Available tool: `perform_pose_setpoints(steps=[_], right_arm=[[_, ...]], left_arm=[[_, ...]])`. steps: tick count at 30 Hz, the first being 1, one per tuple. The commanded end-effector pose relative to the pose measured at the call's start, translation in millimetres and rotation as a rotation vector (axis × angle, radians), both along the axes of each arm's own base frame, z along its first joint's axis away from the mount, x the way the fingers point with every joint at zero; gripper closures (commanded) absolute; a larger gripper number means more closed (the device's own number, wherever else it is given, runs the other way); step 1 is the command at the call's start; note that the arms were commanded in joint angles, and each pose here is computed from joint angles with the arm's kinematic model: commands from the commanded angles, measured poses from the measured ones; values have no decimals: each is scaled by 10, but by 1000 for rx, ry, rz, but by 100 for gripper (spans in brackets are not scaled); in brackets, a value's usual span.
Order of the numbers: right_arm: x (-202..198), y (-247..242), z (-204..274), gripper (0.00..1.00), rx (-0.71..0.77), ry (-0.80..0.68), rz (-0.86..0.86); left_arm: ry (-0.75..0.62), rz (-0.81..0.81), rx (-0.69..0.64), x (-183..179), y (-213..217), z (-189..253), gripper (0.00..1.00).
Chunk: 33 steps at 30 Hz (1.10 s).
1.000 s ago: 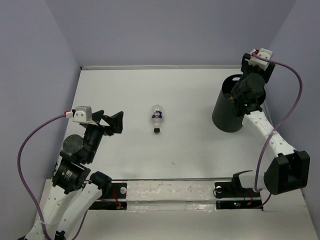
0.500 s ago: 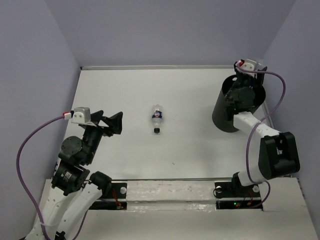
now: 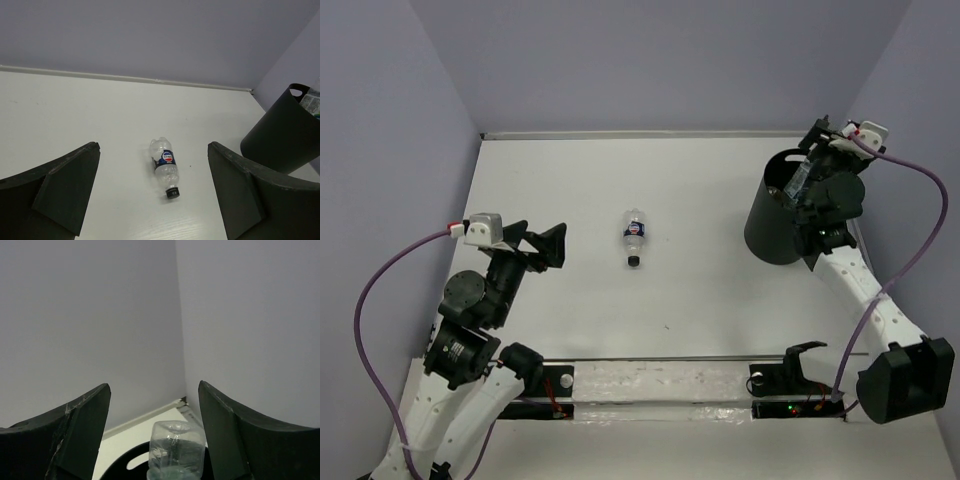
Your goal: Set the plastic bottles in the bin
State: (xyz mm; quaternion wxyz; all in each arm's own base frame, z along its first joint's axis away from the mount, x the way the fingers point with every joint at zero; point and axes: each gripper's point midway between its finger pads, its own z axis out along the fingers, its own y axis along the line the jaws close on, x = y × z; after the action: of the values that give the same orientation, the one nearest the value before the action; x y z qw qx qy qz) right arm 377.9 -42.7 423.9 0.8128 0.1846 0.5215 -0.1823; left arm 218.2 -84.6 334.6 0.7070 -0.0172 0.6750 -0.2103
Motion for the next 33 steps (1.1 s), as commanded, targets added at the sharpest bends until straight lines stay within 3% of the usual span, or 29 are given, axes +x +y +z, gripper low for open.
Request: perform_pose_setpoints(steps=[1,2,5,6,7,10,12,15,17,18,31,33], right_arm=[[39,313,39,28,123,52,235],[70,504,-11,30,133,104,345],[49,958,-82,50,199,163,569],[9,1351,-172,55,202,228,723],[-25,1558,-240,68,205,266,787],[-187,2390,-601,73,157,422,957],[-188,2761,-1052,68,153,579,994],[-220,3137,-1415,29,164,708,1027],[-102,3314,-1743,11,196,806,1006],[-39,3430,-2014,6,206,880,1007],[505,4157,-3202,3,286,1151,965],[548,4155,-3404,8,291,1178,929]], left_arm=[[-28,5,-12,53,-10,68,1],[-23,5,-11,59,-14,58,1],[-16,7,-8,76,-18,41,1],[-16,8,-8,81,-18,45,1],[-14,12,-5,87,-13,38,1],[-11,25,-5,102,10,31,1],[-8,34,-4,110,25,23,1],[-7,53,-5,115,61,26,1],[-8,56,-6,116,68,26,1],[-7,54,-5,118,64,22,1],[-7,28,-3,110,22,20,1],[-11,27,-3,101,25,30,1]])
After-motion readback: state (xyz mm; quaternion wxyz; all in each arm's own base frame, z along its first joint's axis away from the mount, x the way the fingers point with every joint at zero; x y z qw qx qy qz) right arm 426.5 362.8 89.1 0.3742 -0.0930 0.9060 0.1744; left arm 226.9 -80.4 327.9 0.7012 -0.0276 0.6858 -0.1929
